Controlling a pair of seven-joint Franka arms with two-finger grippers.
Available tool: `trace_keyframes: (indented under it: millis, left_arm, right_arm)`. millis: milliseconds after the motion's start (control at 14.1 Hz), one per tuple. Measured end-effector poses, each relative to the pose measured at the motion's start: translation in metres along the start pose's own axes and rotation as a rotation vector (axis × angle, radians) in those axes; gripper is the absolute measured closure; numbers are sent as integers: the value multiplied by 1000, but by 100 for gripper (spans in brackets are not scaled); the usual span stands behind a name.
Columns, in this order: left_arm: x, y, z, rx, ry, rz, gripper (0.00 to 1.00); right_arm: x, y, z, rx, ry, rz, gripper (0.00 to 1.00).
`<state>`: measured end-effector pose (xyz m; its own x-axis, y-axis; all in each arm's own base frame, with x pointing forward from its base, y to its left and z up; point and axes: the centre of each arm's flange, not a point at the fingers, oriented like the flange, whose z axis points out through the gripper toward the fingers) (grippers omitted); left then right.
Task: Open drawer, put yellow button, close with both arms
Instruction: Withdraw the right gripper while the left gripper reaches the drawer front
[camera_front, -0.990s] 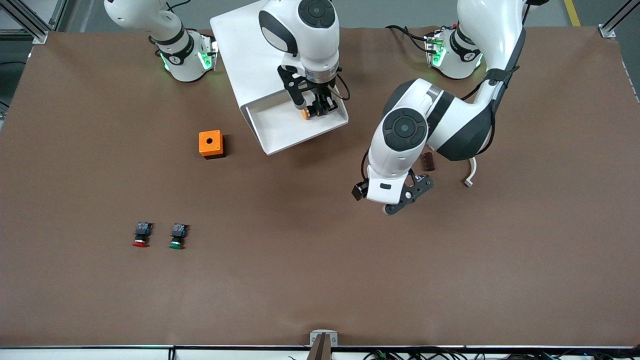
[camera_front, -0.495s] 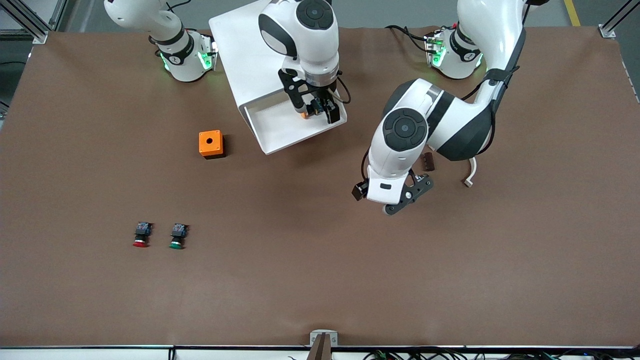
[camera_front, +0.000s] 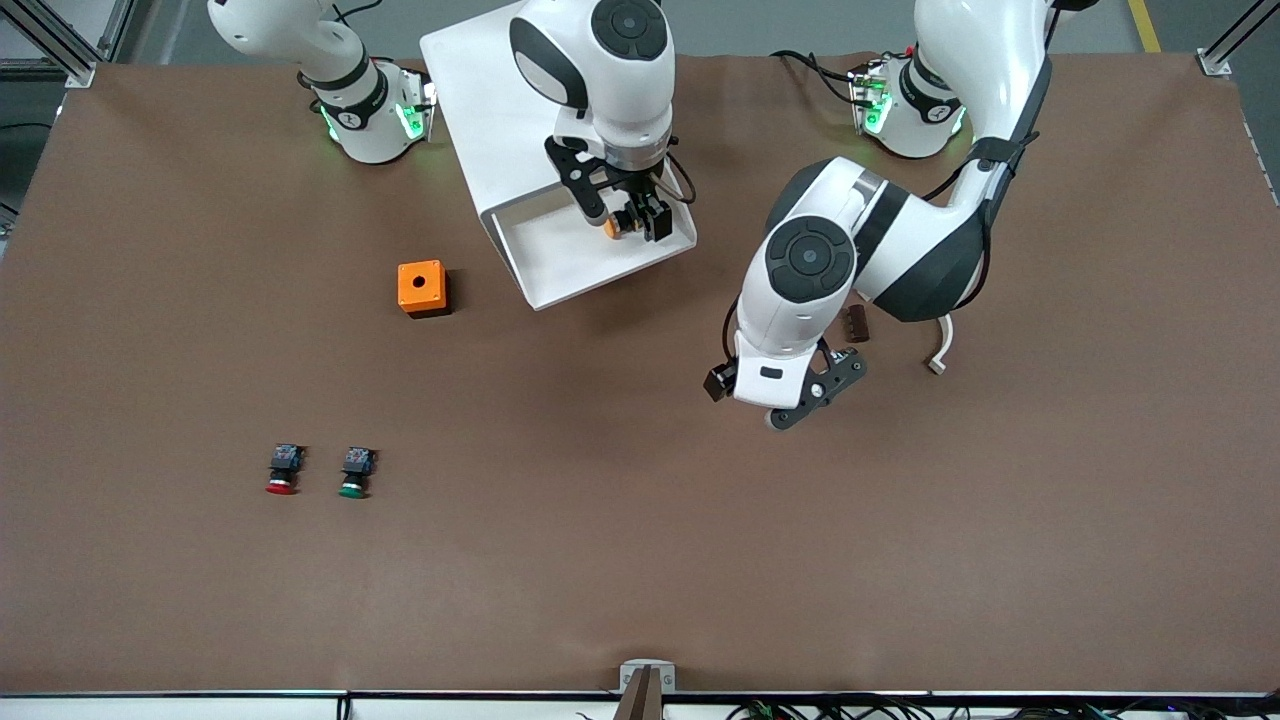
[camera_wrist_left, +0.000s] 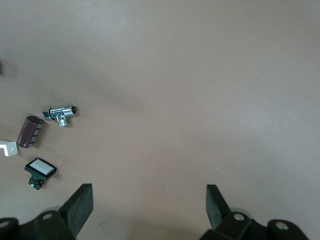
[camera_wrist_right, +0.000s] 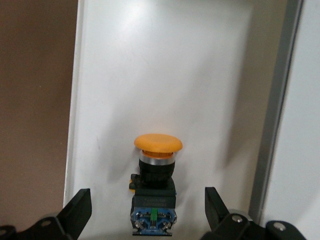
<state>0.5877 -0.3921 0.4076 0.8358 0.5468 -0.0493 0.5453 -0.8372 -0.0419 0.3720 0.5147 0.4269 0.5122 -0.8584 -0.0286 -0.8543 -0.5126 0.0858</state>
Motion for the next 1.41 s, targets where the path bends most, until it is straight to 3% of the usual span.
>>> trace_keyframes:
  millis: [424,636,990,1414]
  left_arm:
    - [0,0,0,0,0,1,0]
    - [-7,2,1,2,-2,10,0]
    - [-32,11,5,9,-4,49,0]
    - [-68,23,7,14,-3,102,0]
  right_arm:
    - [49,-15,-38,-47,-15,-49,0]
    - [92,-18,-61,-88,-32,-108,0]
    - [192,-7,-100,-135,-78,-245,0]
    - [334,25,-133,-122,-152,-388,0]
